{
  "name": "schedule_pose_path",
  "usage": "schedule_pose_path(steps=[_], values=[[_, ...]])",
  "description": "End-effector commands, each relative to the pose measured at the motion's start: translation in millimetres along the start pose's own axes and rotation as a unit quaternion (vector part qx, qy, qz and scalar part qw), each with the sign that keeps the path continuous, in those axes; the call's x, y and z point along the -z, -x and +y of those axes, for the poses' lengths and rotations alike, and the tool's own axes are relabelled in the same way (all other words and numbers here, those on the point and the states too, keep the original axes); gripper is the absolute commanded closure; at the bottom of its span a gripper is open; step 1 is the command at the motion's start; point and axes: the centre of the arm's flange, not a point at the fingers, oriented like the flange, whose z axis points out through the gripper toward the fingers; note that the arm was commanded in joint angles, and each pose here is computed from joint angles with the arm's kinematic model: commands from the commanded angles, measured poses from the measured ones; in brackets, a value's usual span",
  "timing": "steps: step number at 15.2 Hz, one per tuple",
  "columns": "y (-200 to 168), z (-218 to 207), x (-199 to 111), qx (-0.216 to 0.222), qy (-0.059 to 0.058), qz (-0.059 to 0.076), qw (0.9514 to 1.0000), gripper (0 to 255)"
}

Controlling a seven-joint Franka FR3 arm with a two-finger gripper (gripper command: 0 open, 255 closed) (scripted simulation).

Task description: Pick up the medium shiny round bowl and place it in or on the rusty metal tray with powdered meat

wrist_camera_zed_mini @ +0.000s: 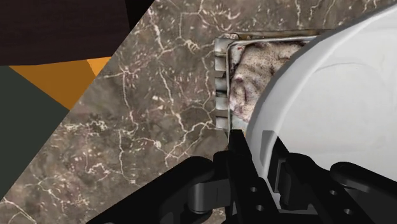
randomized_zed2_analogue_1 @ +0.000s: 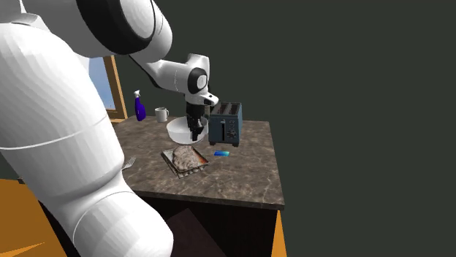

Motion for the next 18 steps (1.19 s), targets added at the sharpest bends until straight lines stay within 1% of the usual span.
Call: schedule_pose_path(steps=[1,2,18], values=[[7.9,-27.3,-4.1,-0.001,-0.001,0.000,1.0000,255],[12.4,-41.8,-4.7,-0.001,-0.001,0.000,1.0000,255],[4.8,-32.9,-88.3,-0.001,-0.001,0.000,1.0000,255]])
